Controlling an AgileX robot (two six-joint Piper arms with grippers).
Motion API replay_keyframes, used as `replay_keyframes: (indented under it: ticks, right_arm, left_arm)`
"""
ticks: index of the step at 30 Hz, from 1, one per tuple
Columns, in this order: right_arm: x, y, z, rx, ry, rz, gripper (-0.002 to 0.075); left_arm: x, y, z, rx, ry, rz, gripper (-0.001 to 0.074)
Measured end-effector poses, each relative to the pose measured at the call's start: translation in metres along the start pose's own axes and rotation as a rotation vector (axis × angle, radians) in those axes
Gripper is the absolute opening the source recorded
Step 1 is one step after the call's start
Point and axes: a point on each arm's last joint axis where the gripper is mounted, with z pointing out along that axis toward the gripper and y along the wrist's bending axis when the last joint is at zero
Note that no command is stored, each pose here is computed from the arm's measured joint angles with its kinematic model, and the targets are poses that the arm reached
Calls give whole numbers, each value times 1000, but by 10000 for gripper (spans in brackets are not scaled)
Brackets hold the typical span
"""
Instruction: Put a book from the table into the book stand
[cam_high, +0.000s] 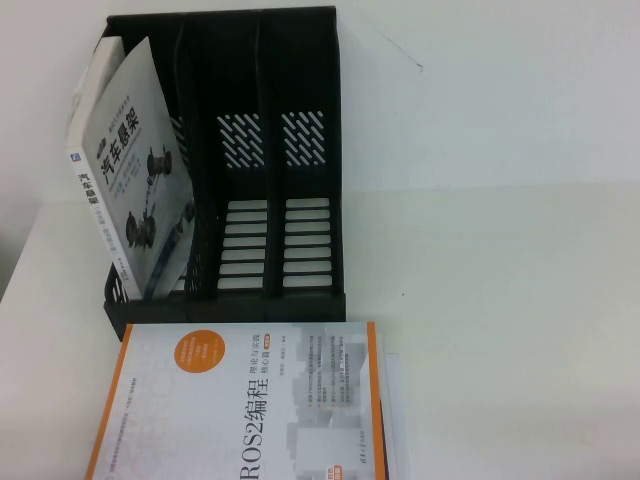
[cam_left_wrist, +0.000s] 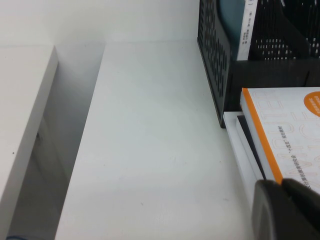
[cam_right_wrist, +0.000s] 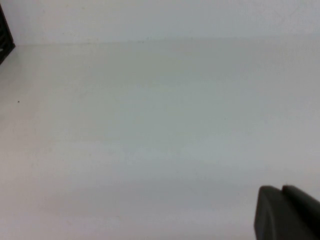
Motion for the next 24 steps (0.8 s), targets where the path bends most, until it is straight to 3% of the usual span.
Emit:
replay_keyframes:
  ticks: [24]
  right_arm:
    - [-1, 0, 0, 1, -9, -5, -1]
  left_arm:
    - [-2, 0, 0, -3, -30, 3, -4]
